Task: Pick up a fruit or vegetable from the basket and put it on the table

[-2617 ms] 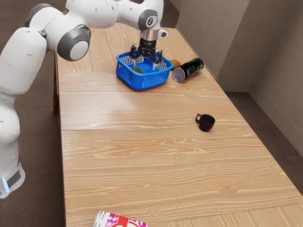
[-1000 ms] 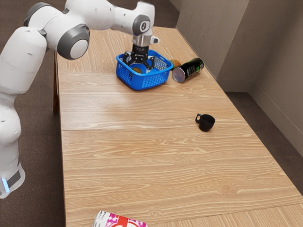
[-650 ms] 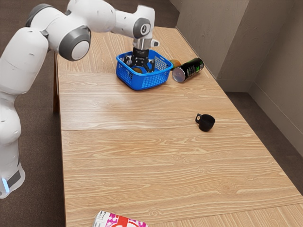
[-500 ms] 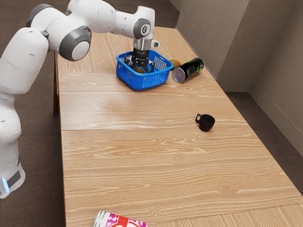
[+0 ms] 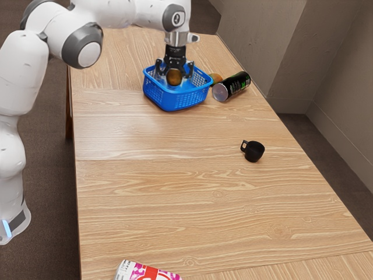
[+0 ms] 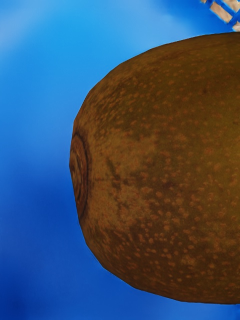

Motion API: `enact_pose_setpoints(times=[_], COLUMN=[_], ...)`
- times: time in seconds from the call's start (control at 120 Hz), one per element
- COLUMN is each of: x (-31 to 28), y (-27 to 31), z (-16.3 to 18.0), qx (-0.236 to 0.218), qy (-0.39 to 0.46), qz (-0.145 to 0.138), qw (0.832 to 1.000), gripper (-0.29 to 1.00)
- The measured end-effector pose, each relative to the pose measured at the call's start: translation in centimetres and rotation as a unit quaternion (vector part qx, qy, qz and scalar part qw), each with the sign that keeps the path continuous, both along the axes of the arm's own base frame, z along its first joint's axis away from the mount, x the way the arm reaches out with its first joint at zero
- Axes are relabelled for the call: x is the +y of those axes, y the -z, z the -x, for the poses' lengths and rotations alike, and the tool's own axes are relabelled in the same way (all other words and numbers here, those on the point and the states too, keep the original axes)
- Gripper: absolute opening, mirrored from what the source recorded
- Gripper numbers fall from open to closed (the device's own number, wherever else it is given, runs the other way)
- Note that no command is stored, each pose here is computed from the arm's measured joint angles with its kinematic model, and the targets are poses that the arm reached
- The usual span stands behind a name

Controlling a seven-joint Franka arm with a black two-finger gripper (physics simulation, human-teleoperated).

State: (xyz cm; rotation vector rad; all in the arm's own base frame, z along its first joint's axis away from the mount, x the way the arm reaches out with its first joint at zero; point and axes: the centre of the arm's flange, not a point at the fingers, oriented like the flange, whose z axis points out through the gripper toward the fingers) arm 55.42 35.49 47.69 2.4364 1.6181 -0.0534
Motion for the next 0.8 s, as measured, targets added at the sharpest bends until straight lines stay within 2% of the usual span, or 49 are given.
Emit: enact_pose_setpoints(times=[0.108,0.225,0.55,0.8], x=[-1.4,-6.4,-17.6,-18.9], y=[-3.0,-5.0,-5.6,-5.7], z=[0.1,-2.2,-6.5,-6.9], qx=[-0.017,-0.027,-0.019,-0.017], qy=[0.015,0.065,0.171,0.186], qz=[-0.004,-0.012,-0.030,-0.034], qw=[1.000,0.997,0.985,0.982], gripper=[0.37,0.37,0.36,0.37])
